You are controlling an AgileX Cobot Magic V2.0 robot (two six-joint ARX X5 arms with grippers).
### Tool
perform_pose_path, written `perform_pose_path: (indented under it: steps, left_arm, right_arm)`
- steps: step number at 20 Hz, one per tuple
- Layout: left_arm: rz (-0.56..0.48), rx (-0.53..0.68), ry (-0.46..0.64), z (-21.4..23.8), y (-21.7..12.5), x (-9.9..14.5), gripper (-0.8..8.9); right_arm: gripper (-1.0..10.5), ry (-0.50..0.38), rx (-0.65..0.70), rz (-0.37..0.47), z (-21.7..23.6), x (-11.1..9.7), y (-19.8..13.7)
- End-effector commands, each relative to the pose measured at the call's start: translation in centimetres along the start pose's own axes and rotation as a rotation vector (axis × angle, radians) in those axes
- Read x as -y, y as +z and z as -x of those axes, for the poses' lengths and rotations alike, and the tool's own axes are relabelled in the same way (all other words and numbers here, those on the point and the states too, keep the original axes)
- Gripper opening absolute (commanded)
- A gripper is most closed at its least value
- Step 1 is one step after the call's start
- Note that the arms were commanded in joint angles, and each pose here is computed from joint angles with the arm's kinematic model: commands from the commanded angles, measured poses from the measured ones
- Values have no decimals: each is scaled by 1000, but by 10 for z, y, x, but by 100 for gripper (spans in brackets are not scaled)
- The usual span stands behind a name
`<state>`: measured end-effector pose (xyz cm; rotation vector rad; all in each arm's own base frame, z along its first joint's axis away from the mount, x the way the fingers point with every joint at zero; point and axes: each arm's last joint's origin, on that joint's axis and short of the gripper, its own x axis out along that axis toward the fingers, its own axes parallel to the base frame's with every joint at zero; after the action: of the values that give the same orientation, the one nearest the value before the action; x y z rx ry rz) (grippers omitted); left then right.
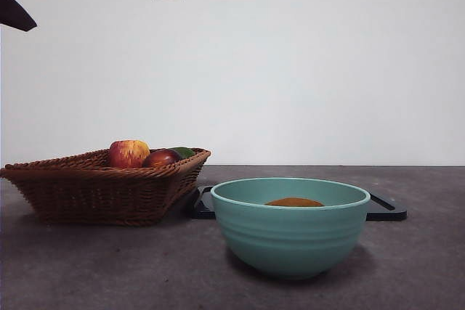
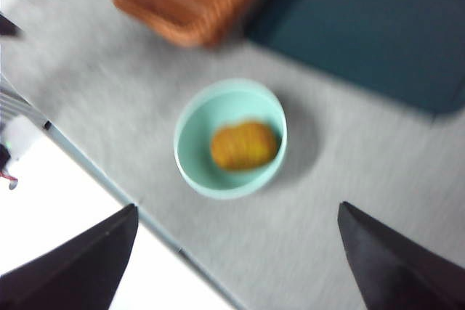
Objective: Pick up the wifruite, put it on the bowl, pick up the plate, put it on desk
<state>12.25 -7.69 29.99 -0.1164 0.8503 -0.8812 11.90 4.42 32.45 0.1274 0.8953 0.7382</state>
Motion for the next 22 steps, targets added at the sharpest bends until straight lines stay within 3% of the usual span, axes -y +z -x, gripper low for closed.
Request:
perform_pose_path:
  steps: [1, 5, 8, 15, 22]
  left_arm:
    - [-26, 4, -9, 0, 2, 1, 344]
    - [-26, 4, -9, 0, 2, 1, 344]
    - [-26, 5, -9, 0, 2, 1, 344]
    - [-27, 7, -9, 0, 2, 1, 344]
    - [-27, 7, -9, 0, 2, 1, 344]
  right_arm:
    - [440, 11, -22, -99, -19, 9, -7]
    - [394, 27, -19, -217, -59, 23, -24]
    - [377, -25, -8, -238, -79, 25, -32]
    - [311, -115, -23, -193, -125, 18, -24]
    - [161, -200, -71, -130, -168, 14, -25]
